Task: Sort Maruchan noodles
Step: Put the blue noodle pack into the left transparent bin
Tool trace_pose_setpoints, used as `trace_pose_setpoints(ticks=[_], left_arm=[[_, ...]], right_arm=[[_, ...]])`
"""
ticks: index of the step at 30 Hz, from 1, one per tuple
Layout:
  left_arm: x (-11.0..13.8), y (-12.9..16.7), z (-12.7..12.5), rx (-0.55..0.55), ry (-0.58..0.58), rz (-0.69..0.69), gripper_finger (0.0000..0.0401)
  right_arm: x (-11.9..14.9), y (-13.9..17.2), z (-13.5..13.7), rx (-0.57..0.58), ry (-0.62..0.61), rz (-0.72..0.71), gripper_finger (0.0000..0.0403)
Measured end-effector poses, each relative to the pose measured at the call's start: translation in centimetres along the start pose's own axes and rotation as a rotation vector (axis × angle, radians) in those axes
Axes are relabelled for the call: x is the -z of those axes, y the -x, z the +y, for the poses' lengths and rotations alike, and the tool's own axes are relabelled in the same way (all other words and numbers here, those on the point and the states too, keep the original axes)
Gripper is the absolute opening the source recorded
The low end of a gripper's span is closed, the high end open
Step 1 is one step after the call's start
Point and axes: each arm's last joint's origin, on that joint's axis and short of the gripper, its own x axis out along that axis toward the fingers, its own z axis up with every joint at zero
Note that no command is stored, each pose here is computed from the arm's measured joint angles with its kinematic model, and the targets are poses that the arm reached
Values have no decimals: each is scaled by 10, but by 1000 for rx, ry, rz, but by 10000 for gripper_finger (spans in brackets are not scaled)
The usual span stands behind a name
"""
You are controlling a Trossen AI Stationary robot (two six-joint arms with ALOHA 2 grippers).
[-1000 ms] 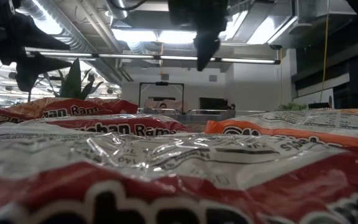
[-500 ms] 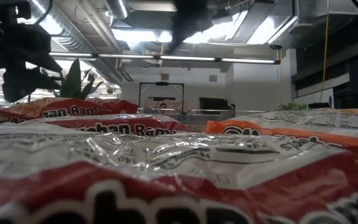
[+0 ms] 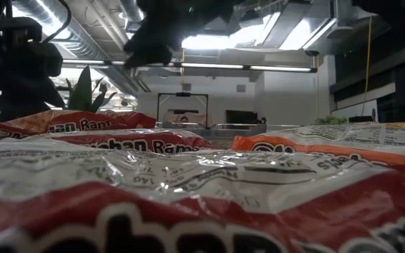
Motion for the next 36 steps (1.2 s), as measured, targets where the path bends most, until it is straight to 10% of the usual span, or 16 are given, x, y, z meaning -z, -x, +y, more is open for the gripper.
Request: trace_pose_setpoints(ticks=[7,36], left_arm=[[0,0,0,-6,43,-1,167],[-9,-4,4,-46,181,-71,167]], right_arm=[[12,-21,-8,48,109,43,364],[58,-61,-13,-110,175,234,343]])
